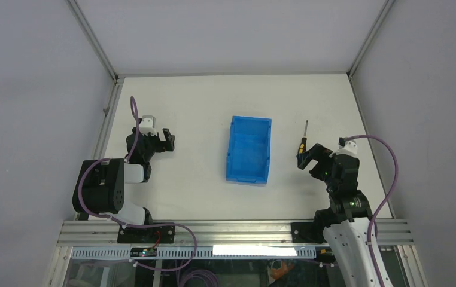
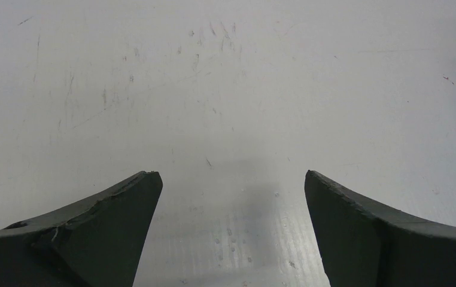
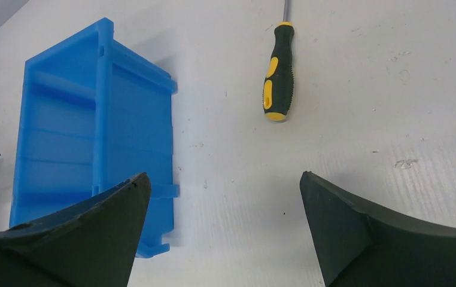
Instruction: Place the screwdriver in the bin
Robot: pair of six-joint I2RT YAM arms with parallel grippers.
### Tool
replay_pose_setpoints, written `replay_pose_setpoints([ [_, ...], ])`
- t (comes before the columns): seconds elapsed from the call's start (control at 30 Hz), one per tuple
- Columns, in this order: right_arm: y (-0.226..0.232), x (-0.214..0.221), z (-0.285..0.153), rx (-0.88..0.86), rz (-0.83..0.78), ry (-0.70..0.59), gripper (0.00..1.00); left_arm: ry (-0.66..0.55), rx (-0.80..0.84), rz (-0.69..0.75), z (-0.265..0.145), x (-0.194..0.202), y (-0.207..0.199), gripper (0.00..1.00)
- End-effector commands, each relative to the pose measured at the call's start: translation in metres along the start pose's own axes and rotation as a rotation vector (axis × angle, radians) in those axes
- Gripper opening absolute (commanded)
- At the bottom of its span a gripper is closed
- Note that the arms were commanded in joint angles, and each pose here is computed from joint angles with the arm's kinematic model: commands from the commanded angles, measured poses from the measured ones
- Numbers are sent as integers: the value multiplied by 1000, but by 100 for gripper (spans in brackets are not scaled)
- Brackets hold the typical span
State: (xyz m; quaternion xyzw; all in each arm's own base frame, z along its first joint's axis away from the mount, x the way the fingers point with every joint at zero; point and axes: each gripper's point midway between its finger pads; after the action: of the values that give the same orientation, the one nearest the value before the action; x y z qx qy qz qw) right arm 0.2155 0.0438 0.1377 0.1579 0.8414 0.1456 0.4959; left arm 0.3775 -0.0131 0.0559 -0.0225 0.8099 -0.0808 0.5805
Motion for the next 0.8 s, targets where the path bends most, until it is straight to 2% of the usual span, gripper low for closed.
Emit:
replay_pose_setpoints([
  [0.0, -2, -16, -1, 21, 11, -71, 99, -90, 12, 13, 5, -28, -6, 99],
  [0.1, -2, -26, -5, 38, 43, -104, 99, -91, 10, 13, 5, -28, -5, 99],
  [0.27, 29, -65, -23, -100, -27, -231, 97, -90, 10, 13, 5, -28, -5, 99],
  [0.33, 35, -91, -31, -83, -40, -282, 95, -90, 10, 13, 5, -28, -5, 99],
  [0.4, 31, -113, -32, 9, -54, -264, 94, -89, 11, 13, 5, -27, -5, 99],
  [0.47, 29, -131, -25, 102, -84, -187, 96, -90, 11, 13, 5, -28, -5, 99],
  [0.57, 35, -148, 1, 191, -143, 35, 99, -91, 11, 13, 5, -28, -6, 99],
  [0.63, 31, -140, 25, 220, -159, 195, 99, -90, 12, 13, 5, -28, -6, 99],
  [0.77, 25, -132, 72, 228, -152, 372, 96, -92, 11, 13, 5, -29, -6, 99],
])
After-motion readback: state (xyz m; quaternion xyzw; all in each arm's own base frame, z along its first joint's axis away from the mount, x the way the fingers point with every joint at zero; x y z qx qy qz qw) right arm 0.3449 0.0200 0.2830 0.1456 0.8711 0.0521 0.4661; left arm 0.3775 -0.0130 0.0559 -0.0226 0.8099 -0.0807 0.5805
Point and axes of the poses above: each gripper's point midway between its finger pads, its own z axis out along the fingers, its own y axis along the line the jaws close on, x = y × z, and after that the axes turned 3 degrees about -z, right-handed
